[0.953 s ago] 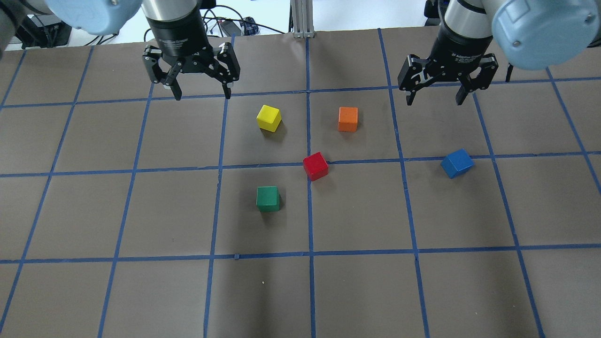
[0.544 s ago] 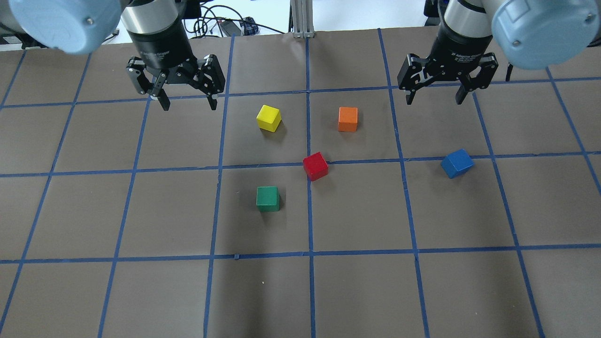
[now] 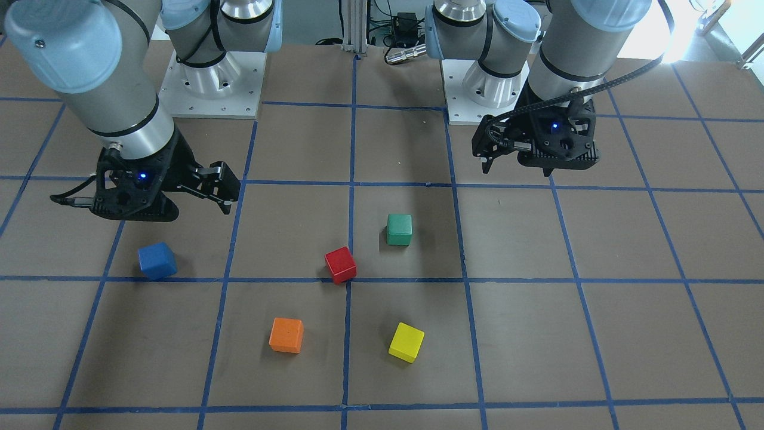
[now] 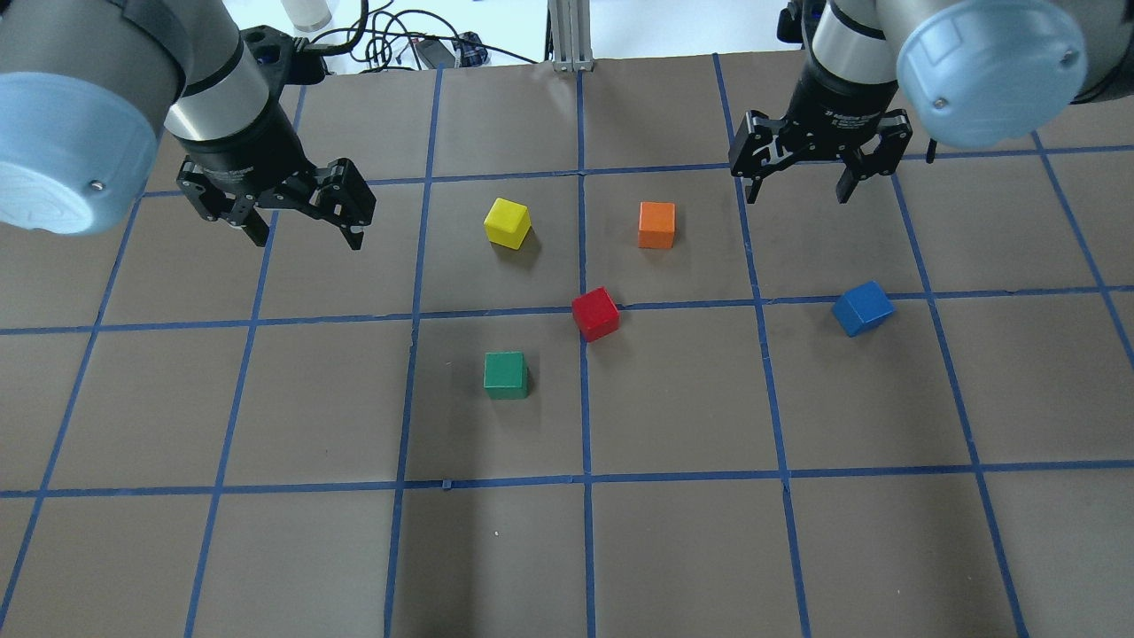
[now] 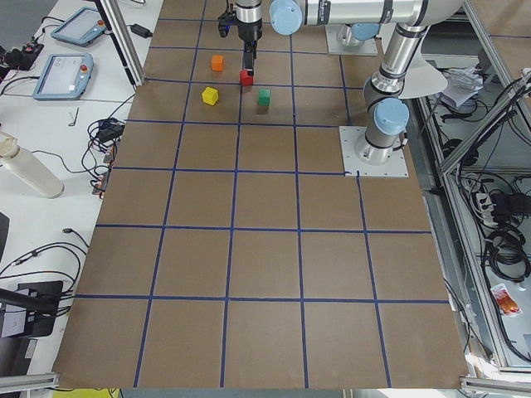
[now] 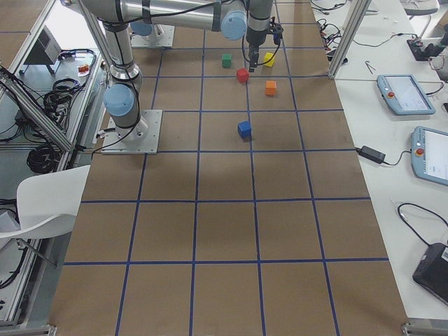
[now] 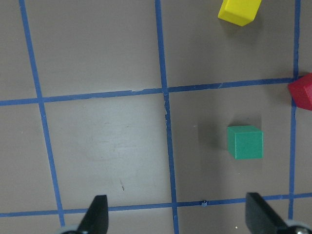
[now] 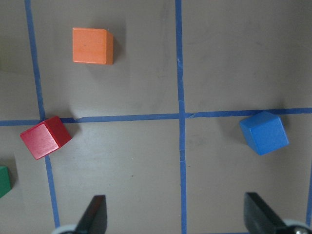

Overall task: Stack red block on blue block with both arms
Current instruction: 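Move the right gripper over the red cube and lower it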

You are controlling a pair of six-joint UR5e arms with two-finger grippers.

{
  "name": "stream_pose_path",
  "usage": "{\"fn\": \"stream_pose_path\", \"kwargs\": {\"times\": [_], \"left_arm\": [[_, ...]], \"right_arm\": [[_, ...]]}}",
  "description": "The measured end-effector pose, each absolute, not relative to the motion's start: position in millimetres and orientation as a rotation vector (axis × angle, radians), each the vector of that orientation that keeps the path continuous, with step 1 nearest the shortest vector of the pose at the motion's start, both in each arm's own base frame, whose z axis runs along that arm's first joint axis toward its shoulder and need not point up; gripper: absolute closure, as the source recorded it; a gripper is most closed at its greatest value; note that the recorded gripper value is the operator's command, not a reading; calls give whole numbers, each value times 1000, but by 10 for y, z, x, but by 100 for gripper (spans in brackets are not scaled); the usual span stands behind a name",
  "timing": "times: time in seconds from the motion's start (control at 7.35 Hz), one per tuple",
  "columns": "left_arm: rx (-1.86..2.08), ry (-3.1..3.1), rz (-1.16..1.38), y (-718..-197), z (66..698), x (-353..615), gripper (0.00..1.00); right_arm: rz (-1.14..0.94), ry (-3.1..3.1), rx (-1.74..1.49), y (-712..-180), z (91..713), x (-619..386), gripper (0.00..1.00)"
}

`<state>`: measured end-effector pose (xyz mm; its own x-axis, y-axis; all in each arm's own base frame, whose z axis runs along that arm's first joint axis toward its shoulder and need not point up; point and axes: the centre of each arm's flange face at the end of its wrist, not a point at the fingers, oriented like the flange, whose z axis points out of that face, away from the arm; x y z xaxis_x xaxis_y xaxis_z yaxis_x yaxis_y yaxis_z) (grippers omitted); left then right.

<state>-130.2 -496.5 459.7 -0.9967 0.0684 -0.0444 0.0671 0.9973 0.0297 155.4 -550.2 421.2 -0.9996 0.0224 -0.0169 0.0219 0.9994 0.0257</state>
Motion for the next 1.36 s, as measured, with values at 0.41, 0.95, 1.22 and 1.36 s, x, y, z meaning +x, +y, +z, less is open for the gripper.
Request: {"fn": "stream_pose_path", "kwargs": {"times": [0.41, 0.95, 1.22, 1.36], "left_arm": [[85, 3091, 69, -4941, 4509, -1298, 0], [77, 3094, 10, -4901, 4306, -1307, 0], [77, 3093, 4, -4872, 4301, -1307, 0], [77, 3093, 2, -4865, 4305, -1307, 0]], "right_arm": [[30, 3121, -131, -5509, 3867, 2209, 0], [93, 3120, -294, -5482, 3177, 3050, 0], [112, 3111, -333, -5558, 2769, 3270, 0], [127, 3101, -331, -5587, 2593, 3325, 0]]}}
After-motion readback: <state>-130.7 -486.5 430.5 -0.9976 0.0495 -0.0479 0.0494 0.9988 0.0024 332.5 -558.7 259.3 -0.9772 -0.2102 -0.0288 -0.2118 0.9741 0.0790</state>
